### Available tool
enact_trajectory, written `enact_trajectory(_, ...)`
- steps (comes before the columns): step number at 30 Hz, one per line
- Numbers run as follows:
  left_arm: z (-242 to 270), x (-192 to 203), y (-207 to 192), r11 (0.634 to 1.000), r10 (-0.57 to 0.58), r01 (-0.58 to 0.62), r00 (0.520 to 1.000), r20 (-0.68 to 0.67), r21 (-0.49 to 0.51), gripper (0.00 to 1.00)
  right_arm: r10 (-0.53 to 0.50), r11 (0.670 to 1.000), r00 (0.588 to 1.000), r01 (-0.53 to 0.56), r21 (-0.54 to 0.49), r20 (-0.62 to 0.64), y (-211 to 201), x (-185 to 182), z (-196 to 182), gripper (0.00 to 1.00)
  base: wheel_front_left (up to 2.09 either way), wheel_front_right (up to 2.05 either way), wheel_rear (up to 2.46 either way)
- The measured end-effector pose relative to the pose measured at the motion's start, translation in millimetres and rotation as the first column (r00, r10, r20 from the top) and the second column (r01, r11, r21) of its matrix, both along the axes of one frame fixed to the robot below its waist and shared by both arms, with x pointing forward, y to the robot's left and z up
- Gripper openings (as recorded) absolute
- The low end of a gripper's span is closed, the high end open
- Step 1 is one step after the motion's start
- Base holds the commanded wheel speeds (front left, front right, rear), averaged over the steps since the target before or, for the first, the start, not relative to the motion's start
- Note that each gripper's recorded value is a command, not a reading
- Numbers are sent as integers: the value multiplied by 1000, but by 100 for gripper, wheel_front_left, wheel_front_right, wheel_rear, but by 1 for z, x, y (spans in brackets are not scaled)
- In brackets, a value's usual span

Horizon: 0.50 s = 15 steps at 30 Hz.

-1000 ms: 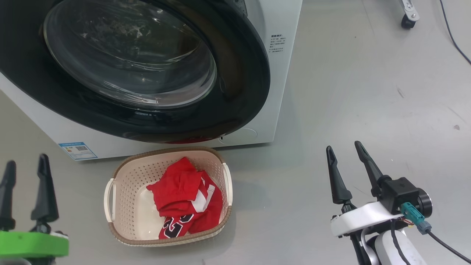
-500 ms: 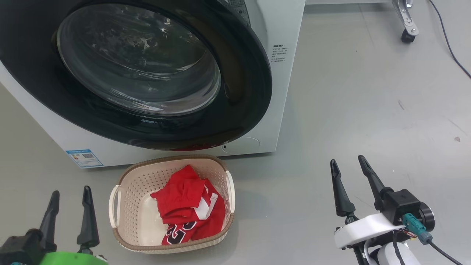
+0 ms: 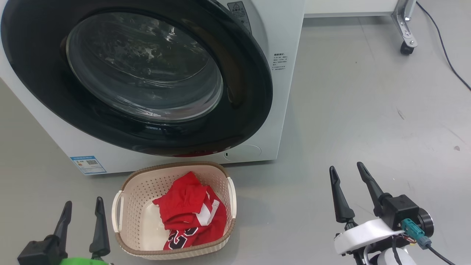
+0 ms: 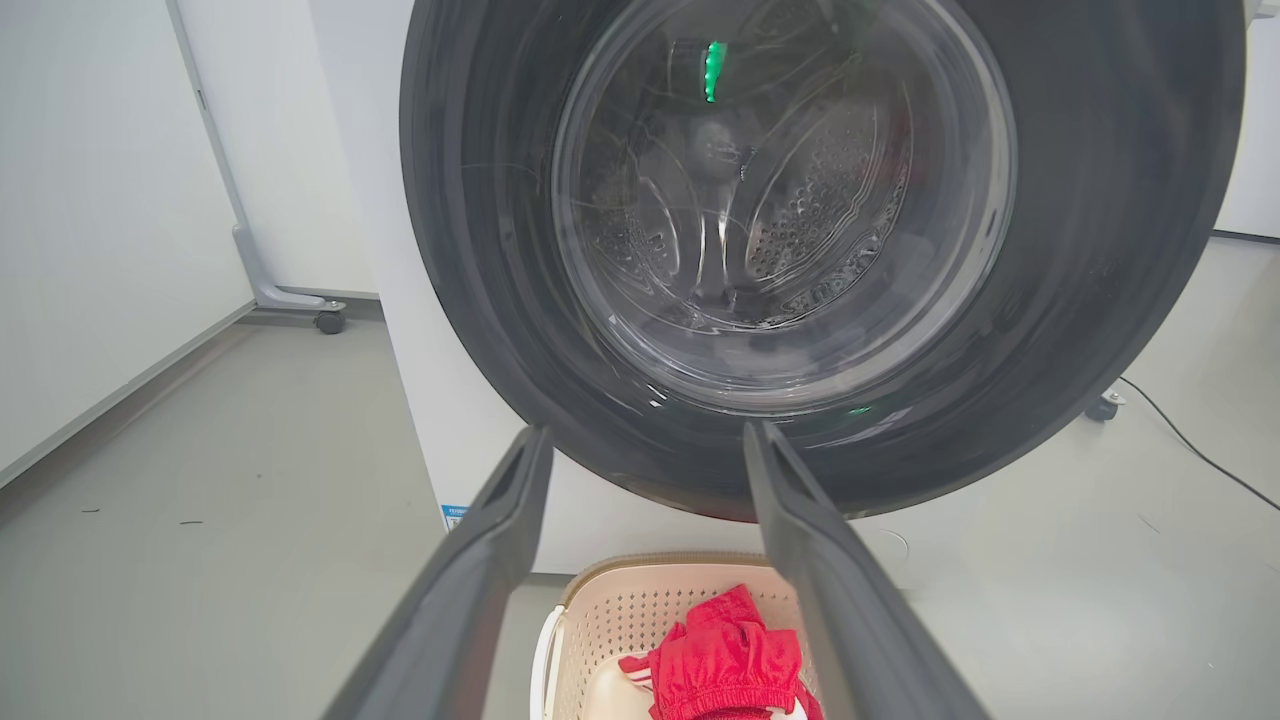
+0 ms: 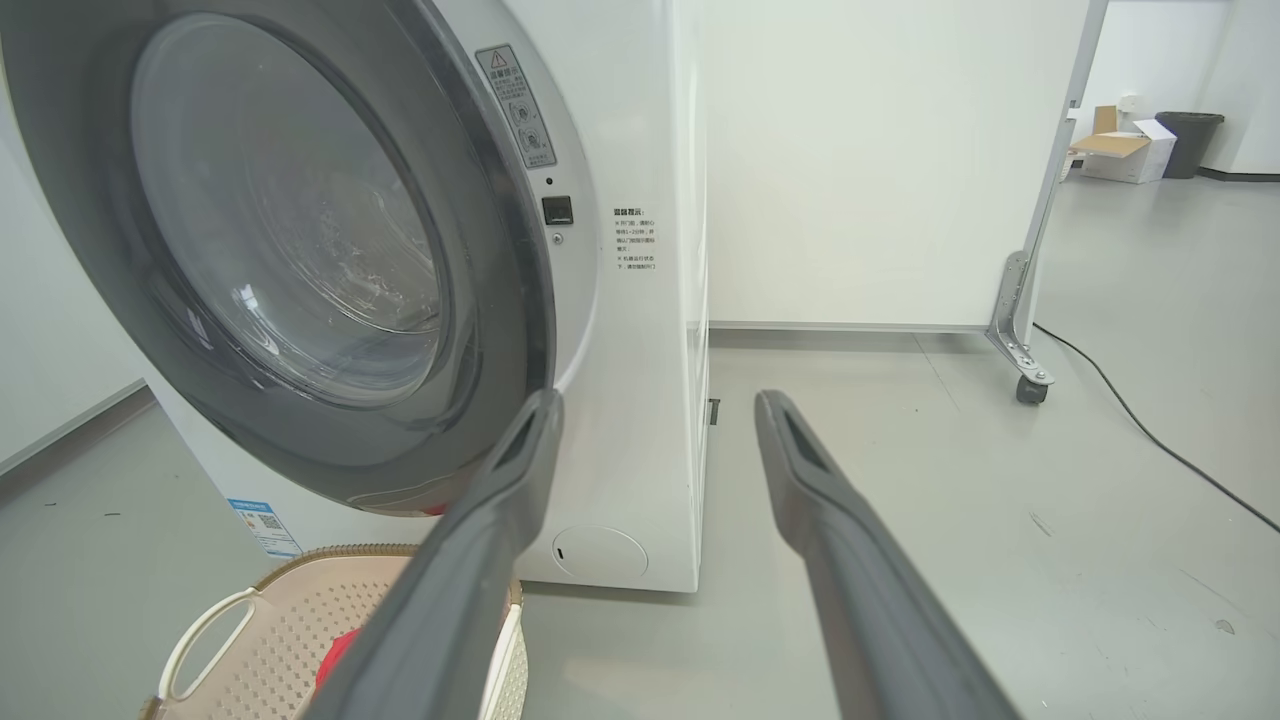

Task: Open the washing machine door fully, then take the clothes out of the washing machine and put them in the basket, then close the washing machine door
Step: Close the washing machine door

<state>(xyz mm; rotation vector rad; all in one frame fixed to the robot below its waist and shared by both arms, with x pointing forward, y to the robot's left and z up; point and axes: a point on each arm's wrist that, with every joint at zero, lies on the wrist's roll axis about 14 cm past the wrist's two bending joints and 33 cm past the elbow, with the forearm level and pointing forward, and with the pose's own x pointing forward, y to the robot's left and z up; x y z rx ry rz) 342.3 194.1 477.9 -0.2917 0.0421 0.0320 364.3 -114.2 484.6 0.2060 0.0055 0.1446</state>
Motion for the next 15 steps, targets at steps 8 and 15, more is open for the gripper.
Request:
enact_trajectory(8, -5, -2, -6, 1000, -5, 5, 1000, -14, -11, 100, -1, 1000, 1000, 1, 0, -9, 0, -4, -3, 100, 0, 0, 0)
enact_trajectory(15, -10, -3, -6, 1000, -2, 2, 1000, -27, -9, 100, 1, 1000, 1000, -1, 1, -5, 1, -4, -1, 100, 0, 0, 0)
